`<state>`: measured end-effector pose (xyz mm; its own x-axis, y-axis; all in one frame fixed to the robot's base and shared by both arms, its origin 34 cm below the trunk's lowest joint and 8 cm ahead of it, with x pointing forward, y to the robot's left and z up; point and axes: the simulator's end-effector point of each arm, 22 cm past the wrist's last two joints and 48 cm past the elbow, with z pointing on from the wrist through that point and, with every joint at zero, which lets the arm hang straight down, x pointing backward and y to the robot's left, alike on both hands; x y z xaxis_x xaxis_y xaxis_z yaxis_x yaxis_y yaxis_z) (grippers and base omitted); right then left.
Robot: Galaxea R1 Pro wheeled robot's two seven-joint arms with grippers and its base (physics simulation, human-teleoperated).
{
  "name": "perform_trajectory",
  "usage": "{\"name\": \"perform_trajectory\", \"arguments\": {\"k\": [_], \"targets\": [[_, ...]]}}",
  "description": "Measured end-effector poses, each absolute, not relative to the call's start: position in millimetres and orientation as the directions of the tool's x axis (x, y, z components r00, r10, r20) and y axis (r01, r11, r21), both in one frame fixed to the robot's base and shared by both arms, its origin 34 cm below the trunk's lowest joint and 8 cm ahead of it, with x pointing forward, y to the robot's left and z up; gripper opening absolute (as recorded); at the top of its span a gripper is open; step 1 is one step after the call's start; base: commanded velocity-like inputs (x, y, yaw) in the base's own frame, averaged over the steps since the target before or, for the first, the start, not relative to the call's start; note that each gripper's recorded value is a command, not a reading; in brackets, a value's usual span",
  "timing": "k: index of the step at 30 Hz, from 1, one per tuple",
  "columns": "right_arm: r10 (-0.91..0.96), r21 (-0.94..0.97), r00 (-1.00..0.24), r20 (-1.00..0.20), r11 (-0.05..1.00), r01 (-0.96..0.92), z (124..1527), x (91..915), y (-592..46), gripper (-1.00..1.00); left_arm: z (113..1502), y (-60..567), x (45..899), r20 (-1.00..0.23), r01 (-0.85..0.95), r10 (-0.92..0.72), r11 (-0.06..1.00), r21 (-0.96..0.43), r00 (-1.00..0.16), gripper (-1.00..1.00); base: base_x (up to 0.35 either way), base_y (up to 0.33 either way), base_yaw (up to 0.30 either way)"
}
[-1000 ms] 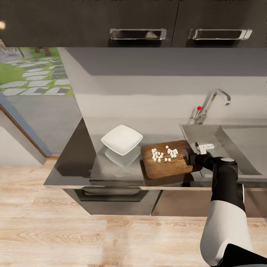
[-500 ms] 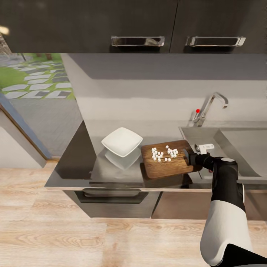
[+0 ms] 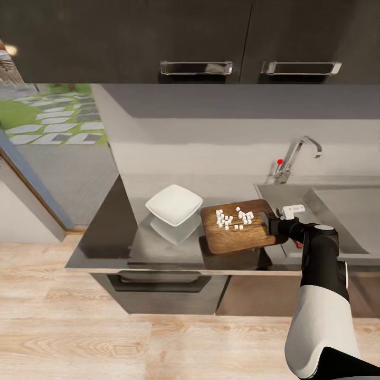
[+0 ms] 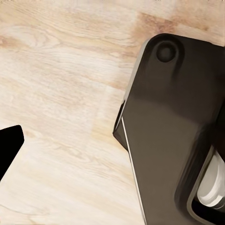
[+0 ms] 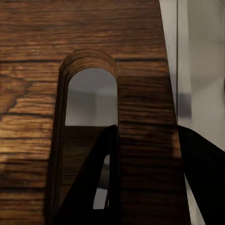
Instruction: In the kitchen, take the Vidalia onion out of the sink, dice it on the chopping board with the paring knife, put the diced onion into the bowl on the countertop, then place both the paring knife and the chopping board into the sink.
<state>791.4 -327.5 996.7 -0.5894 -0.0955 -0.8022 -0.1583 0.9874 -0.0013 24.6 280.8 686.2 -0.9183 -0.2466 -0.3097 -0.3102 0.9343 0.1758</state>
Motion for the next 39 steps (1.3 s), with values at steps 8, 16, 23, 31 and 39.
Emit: {"name": "perform_trajectory", "arguments": {"k": [8,16,23,31,39], "targets": [[-0.096,-0.003,-0.579,-0.810,0.987,-0.159,1005.4,791.2,-327.4,-1.00,685.2,280.9,28.5,-0.322,-0.313,-0.247,0.934,0.172,-0.914,1.00,0.062,0.167,0.000],[-0.095,-0.004,-0.569,-0.817,0.987,-0.159,1013.9,791.3,-327.2,-1.00,684.2,280.9,32.4,-0.332,-0.315,-0.247,0.934,0.168,-0.910,1.00,0.050,0.052,0.000],[-0.096,-0.006,-0.560,-0.823,0.987,-0.159,1021.6,790.9,-327.3,-1.00,683.4,280.9,36.1,-0.343,-0.317,-0.247,0.934,0.164,-0.906,1.00,0.089,0.089,0.000],[-0.096,-0.009,-0.549,-0.830,0.987,-0.159,1030.1,790.5,-327.3,-1.00,682.5,280.9,40.0,-0.355,-0.319,-0.247,0.934,0.161,-0.902,1.00,0.182,0.219,0.000],[-0.097,-0.012,-0.539,-0.837,0.987,-0.159,1038.6,790.1,-327.4,-1.00,681.7,280.9,44.2,-0.366,-0.321,-0.247,0.934,0.156,-0.897,1.00,0.214,0.228,0.000]]}}
